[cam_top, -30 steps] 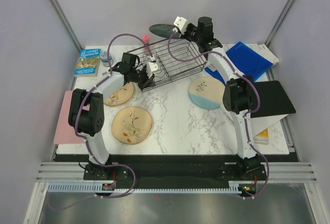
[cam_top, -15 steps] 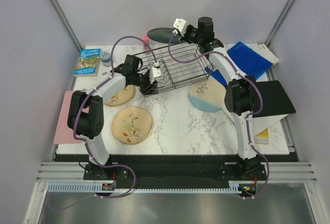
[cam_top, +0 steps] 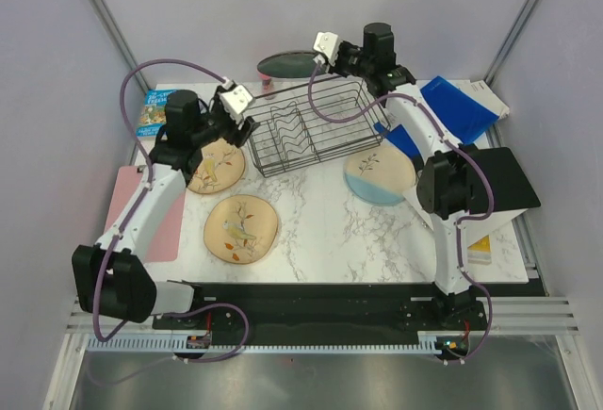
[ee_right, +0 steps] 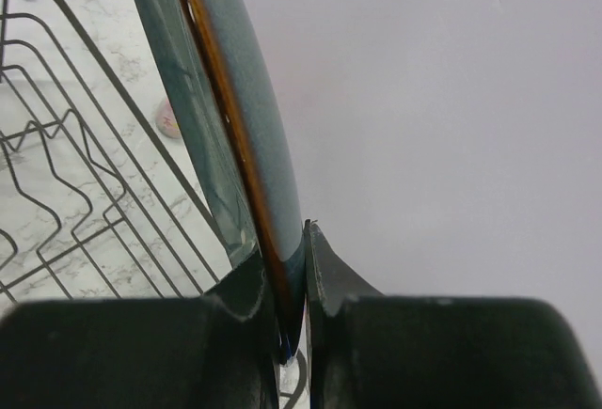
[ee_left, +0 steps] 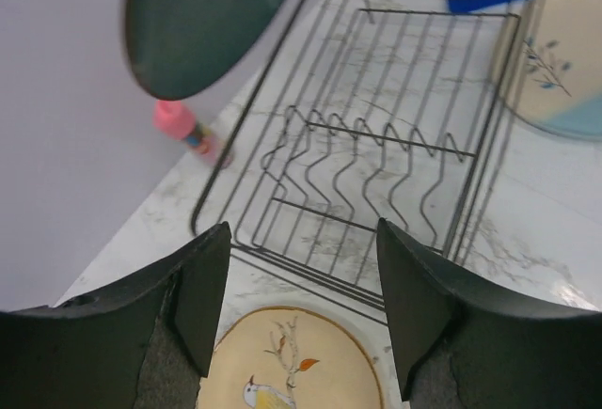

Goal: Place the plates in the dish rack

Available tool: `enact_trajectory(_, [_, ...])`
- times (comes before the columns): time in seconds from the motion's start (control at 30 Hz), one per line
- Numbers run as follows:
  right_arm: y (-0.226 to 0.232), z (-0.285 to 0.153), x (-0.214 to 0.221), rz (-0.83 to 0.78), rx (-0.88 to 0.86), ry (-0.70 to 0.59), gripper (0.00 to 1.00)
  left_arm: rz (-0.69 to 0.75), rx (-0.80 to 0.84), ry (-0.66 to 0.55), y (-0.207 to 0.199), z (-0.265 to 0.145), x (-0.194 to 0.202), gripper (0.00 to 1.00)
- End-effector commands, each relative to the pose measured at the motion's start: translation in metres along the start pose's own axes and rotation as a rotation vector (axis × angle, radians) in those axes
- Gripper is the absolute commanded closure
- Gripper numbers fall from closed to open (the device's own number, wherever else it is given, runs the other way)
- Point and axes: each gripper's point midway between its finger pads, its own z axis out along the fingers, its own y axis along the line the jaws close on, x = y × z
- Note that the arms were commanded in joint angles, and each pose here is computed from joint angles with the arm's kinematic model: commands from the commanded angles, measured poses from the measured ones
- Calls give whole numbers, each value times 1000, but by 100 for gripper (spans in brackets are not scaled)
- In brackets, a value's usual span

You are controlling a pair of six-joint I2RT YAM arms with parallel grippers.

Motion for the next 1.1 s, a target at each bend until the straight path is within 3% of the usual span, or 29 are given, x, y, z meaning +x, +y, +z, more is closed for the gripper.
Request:
enact_trajectory(0.0, [-30,-17,-93,-177,52,-203,100,-119,-264,-4,47,-21,8,30])
enact_trajectory(0.13, [-15,-9,-91,-164,4,-200,100,-220,-428,50,75,-38,34,30])
enact_trajectory(0.27, [2,-1,-81,-187,-37,-170,100,-288,-490,64,87,-47,48,30])
enact_trajectory(1.07, [20,33,-55,-214,-49,-126,100,-361,-417,75,68,-34,66,31])
